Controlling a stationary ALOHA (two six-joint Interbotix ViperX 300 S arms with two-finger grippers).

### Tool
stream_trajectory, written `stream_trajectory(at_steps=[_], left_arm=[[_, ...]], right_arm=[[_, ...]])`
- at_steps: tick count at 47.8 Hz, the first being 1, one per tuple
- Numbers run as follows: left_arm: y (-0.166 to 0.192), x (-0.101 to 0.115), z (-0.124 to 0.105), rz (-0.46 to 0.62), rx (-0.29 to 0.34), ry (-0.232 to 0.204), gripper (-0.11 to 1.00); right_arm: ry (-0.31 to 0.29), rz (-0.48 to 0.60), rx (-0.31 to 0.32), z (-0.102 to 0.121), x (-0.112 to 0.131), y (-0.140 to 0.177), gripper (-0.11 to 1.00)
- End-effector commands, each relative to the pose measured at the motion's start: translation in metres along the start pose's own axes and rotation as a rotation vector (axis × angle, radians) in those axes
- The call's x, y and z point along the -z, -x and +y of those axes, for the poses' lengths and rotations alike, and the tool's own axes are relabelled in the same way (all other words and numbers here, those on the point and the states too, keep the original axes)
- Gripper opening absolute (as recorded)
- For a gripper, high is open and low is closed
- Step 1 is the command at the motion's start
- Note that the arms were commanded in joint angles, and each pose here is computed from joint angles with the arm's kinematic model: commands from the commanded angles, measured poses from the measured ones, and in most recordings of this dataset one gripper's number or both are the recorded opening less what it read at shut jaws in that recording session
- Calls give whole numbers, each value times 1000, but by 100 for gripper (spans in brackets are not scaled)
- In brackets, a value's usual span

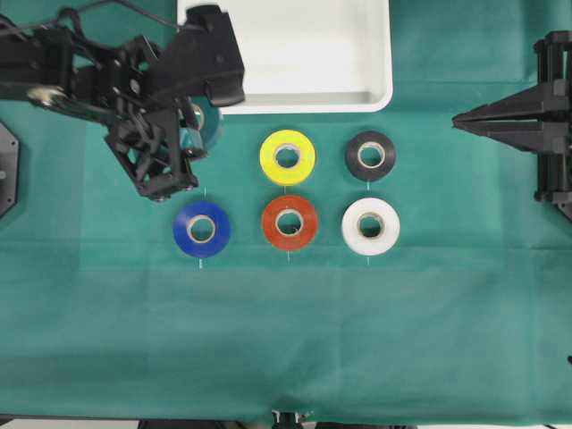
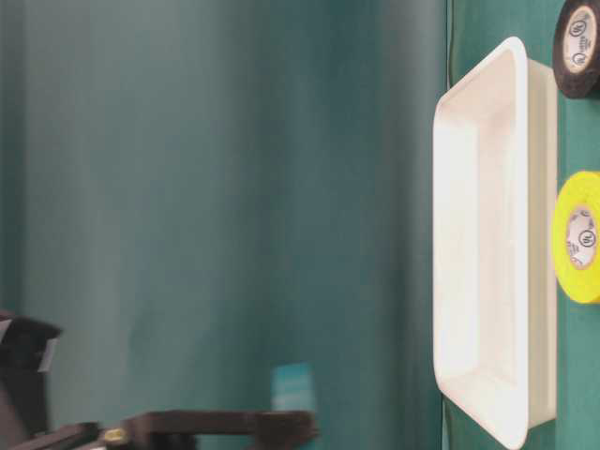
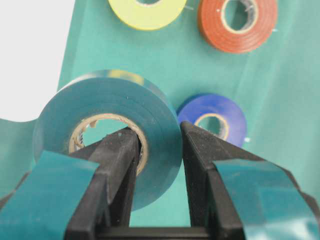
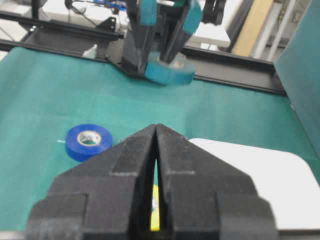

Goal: Place the tape from the fixed location into the white case.
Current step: 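Lift the teal tape roll up with the left gripper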

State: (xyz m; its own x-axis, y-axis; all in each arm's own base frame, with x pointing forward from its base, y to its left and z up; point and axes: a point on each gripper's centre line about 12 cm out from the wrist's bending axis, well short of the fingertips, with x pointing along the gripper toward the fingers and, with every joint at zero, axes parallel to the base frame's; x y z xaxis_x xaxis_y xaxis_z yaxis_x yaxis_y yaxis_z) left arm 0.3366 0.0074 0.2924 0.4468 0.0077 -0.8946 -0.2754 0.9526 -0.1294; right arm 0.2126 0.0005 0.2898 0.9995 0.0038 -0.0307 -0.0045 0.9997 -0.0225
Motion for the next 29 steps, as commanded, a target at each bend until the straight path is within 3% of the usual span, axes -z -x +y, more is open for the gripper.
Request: stream_trajectory(at_steps=[1,29], left_arm=[[29,-9,-3,-59,13,-8,22],[50,-11,-3,-49,8,-10,22]], right_arm=[[2,-29,1,0,-12,-2,0],[3,-29,0,0,-12,-3,0]])
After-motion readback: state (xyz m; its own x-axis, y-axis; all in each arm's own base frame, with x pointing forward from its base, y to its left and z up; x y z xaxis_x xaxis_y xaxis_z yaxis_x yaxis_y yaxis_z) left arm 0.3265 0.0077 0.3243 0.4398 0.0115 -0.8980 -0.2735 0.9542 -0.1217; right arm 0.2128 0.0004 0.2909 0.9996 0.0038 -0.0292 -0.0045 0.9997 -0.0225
